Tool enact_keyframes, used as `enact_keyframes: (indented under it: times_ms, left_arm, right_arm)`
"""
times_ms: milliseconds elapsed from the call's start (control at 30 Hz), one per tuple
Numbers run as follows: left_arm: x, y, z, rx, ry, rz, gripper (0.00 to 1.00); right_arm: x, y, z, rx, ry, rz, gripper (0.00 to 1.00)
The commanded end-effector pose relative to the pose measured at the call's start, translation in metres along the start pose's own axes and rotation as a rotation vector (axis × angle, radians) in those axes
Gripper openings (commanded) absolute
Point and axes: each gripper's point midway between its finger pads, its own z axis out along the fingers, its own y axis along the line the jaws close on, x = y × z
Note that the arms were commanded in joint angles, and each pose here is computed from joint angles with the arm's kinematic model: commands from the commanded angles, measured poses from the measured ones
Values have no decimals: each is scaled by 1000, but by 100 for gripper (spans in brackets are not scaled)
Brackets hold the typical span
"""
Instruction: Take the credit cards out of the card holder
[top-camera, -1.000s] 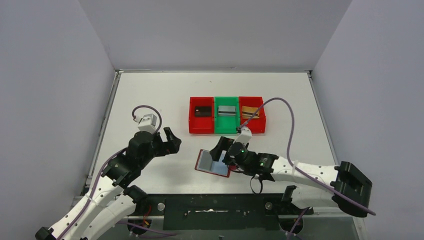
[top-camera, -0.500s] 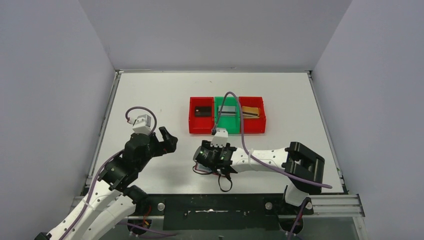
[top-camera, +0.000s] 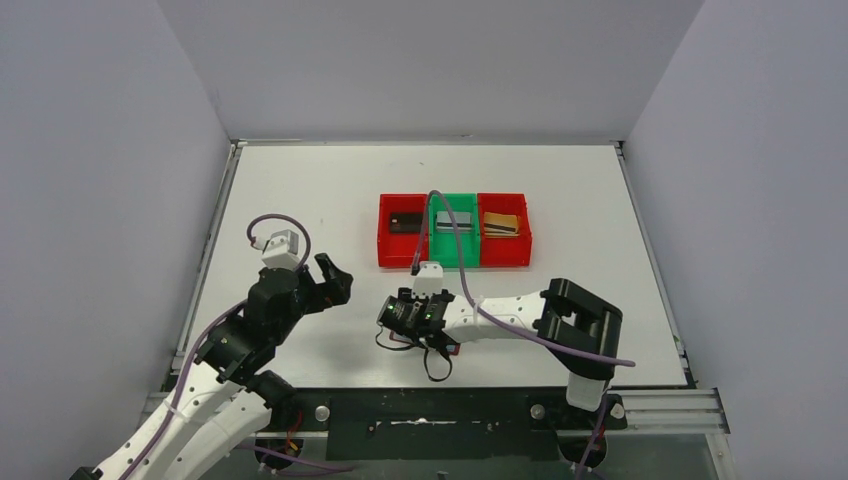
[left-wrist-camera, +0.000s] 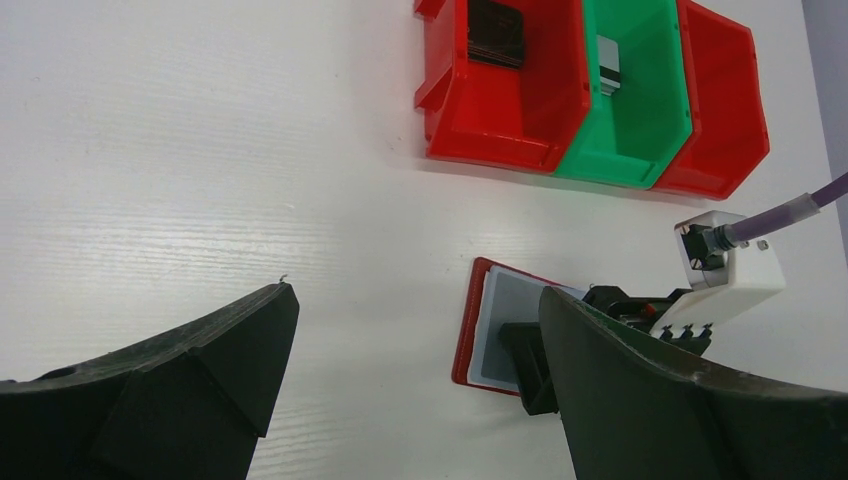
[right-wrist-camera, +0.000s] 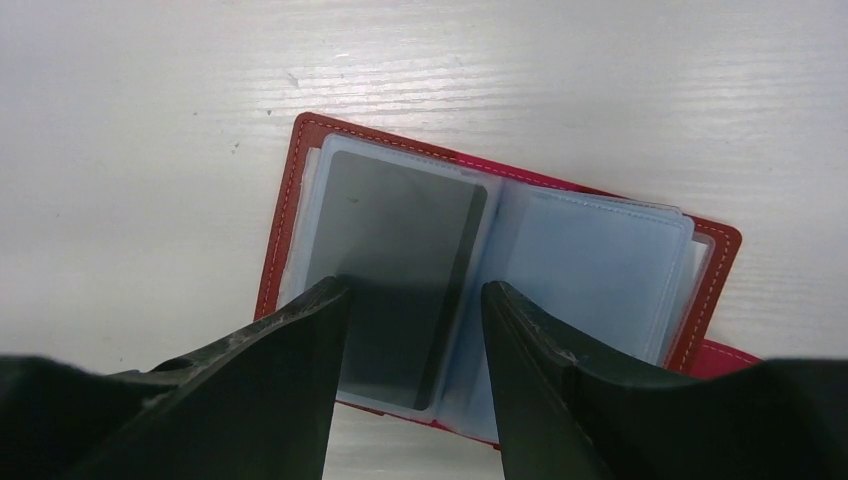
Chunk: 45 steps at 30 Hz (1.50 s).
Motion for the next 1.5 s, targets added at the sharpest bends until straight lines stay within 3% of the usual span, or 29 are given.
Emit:
enact_keyframes:
  times_ms: [0,400,500,600,767,1100,1267,1467]
  left_arm:
    - [-12,0,-3,-1,-54,-21,93]
    - [-8,-3,0,13,-33,-13,93]
    - [-5,-4,2,14,-18,-8,93]
    - [-3,-5,4,13,-6,-3,93]
    - [0,-6,5,19,5,1,93]
    - [5,-14,8,63,24,0,93]
    - [29,-35,14,192,107,-39,93]
    - [60,-69,17,401,228,-98,90]
  right_arm:
    - [-7,18,0,-28,-16,0,51]
    - [5,3,8,13,-4,-11,25]
    - [4,6,7,-13,-10,-5,17]
    - [2,4,7,-17,-11,1,16]
    - [-6,12,0,-75,-29,11,2]
    - [-29,33,-23,-343,-95,119,0]
    - [-37,38,-33,-496,-107,202,0]
    - [-35,26,-29,-552,-89,263,0]
